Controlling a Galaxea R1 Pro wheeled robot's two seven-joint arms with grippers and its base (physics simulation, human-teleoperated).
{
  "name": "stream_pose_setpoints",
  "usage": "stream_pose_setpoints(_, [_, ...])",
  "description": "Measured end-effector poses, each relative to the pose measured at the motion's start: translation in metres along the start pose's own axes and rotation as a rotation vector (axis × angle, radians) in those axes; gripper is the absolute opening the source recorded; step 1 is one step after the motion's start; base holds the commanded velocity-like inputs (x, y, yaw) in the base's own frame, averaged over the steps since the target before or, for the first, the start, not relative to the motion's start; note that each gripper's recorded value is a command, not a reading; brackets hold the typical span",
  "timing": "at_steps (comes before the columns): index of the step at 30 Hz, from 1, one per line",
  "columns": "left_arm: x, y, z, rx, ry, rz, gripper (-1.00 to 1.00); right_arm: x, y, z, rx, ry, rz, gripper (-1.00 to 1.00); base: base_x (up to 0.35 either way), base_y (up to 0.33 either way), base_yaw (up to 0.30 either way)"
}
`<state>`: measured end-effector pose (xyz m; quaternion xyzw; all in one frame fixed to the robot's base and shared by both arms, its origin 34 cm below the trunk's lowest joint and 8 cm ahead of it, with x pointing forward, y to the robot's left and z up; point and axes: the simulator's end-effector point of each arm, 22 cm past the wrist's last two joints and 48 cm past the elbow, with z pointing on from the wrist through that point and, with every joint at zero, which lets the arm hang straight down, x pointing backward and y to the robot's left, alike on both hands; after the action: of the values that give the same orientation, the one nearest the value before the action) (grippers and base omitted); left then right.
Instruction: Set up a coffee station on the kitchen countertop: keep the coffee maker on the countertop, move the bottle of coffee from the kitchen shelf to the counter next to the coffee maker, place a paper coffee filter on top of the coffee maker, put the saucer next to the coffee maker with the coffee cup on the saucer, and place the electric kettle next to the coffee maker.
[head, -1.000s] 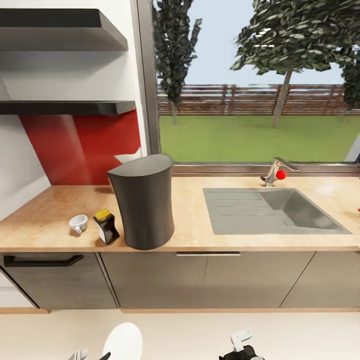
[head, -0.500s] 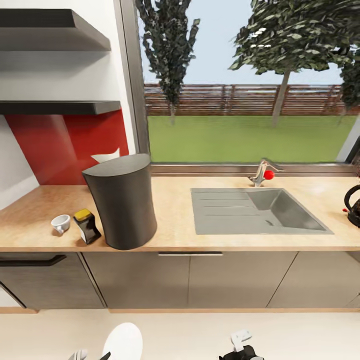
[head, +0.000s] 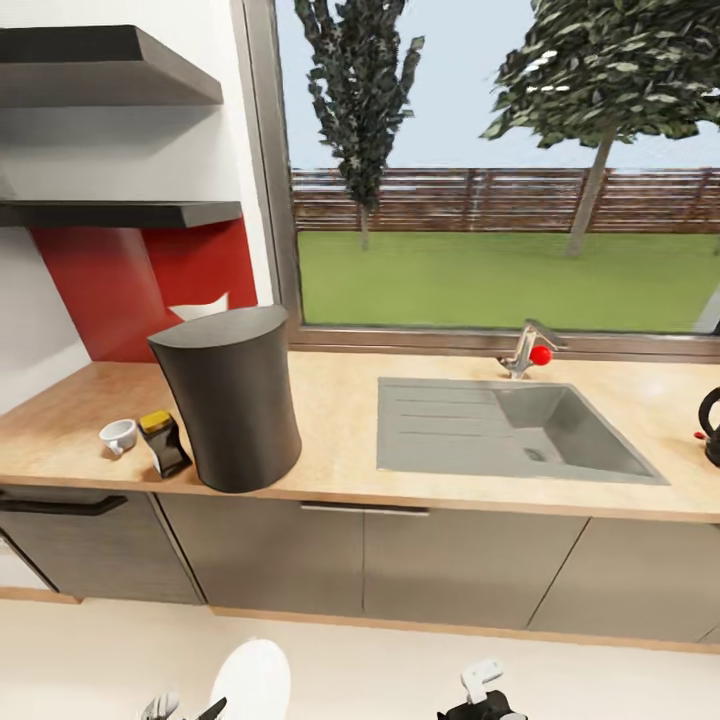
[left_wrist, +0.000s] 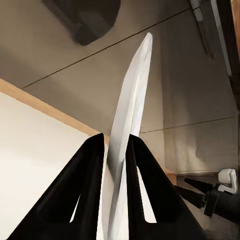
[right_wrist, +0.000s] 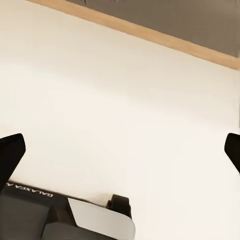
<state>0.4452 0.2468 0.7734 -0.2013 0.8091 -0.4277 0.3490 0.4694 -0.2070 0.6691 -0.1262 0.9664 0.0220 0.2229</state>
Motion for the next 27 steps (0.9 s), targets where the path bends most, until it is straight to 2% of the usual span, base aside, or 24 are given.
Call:
stream_pose_setpoints(3, [-0.007,-0.022,0.014,0.057,-0.009,0.008,-1.00,0.000,0.000,0.000,0.001,0.000,0.000,1.00,0.085,-0.273,0.149])
stream_pose_setpoints(5, [-0.020,-0.059,0.034,0.147,-0.028,0.026,-1.00,0.000,-0.001,0.000,0.000,0.000,0.000,1.00,0.121,-0.276,0.045])
stream_pose_setpoints(8, [-0.036,-0.098,0.055,0.206,-0.060,0.051,-1.00,0.001,-0.001,0.000,0.001,0.001,0.000,1.00,0.079,-0.154,0.015])
stream_pose_setpoints(11, [-0.045,-0.114,0.069,0.190,-0.083,0.073,-1.00,0.001,-0.001,0.000,0.001,0.001,0.001,1.00,0.021,-0.040,0.004])
stream_pose_setpoints(14, [-0.057,-0.120,0.085,0.129,-0.104,0.089,-1.00,0.001,-0.001,0.000,0.002,0.001,0.000,1.00,0.003,-0.006,0.001])
stream_pose_setpoints(15, [-0.069,-0.146,0.095,0.132,-0.119,0.134,-1.00,0.001,-0.002,0.000,0.003,0.001,0.000,1.00,0.000,0.000,0.000])
stream_pose_setpoints(16, [-0.078,-0.179,0.098,0.198,-0.136,0.158,-1.00,0.001,-0.002,0.000,0.004,0.001,-0.001,1.00,0.000,0.000,0.000])
stream_pose_setpoints(17, [-0.079,-0.185,0.098,0.211,-0.135,0.168,-1.00,0.001,-0.002,0.000,0.004,0.001,-0.001,1.00,0.000,0.000,0.000])
stream_pose_setpoints(19, [-0.084,-0.220,0.098,0.281,-0.140,0.198,-1.00,0.005,-0.001,0.000,0.002,0.006,-0.001,1.00,0.000,0.000,0.000])
stream_pose_setpoints(20, [-0.085,-0.227,0.098,0.297,-0.136,0.205,-1.00,0.007,-0.001,0.000,0.002,0.009,0.000,1.00,0.000,0.000,0.000])
stream_pose_setpoints(22, [-0.092,-0.251,0.102,0.340,-0.078,0.192,-1.00,0.009,-0.001,-0.001,0.002,0.011,0.000,1.00,0.000,0.000,0.000])
stream_pose_setpoints(23, [-0.095,-0.258,0.103,0.354,-0.070,0.191,-1.00,0.009,0.000,-0.001,0.002,0.011,0.000,1.00,0.000,0.000,0.000])
stream_pose_setpoints(25, [-0.112,-0.272,0.101,0.378,-0.086,0.191,-1.00,0.009,0.000,-0.001,0.002,0.012,-0.001,1.00,0.000,0.000,0.000])
stream_pose_setpoints(27, [-0.149,-0.282,0.095,0.390,-0.137,0.170,-1.00,0.009,0.000,-0.001,0.002,0.012,-0.001,1.00,0.000,0.000,0.000])
